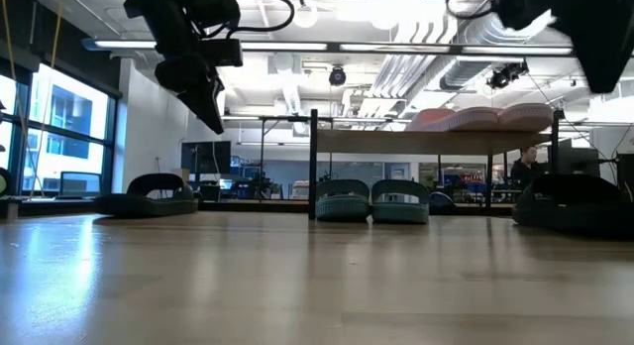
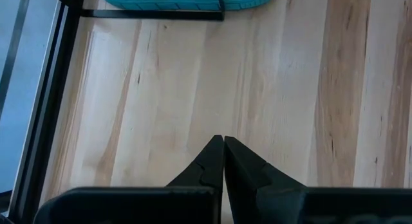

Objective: Pick and place slides into the shelf
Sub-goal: Put the right black slipper under the shelf

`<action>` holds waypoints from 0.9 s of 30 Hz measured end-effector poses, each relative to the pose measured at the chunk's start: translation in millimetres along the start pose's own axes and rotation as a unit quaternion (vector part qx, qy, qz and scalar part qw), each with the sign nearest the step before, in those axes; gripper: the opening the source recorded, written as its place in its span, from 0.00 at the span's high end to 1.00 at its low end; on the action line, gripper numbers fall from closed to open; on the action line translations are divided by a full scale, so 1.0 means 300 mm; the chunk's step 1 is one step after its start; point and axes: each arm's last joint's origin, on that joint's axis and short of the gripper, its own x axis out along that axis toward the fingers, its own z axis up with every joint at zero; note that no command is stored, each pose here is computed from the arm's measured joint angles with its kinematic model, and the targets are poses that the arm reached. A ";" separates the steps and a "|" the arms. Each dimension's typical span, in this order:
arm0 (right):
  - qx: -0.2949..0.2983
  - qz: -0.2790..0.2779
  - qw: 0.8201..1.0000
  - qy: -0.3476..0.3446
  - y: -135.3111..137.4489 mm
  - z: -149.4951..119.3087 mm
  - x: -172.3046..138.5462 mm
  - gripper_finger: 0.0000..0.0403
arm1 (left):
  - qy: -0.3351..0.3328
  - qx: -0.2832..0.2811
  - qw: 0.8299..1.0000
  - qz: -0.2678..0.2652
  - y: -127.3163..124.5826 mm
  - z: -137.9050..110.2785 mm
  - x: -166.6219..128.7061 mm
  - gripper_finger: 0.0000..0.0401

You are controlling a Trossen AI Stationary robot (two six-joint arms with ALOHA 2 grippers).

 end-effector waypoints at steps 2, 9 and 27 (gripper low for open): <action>0.011 0.022 1.000 0.005 -0.007 -0.012 -0.022 0.85 | 0.000 0.000 1.000 -0.002 0.000 0.000 0.000 0.99; 0.020 0.088 0.996 0.016 0.014 -0.041 0.087 0.98 | -0.001 0.000 1.000 -0.002 -0.001 0.000 0.000 0.99; 0.072 0.101 0.992 0.033 -0.022 -0.155 0.366 1.00 | -0.002 -0.003 1.000 -0.002 0.000 0.001 0.000 0.99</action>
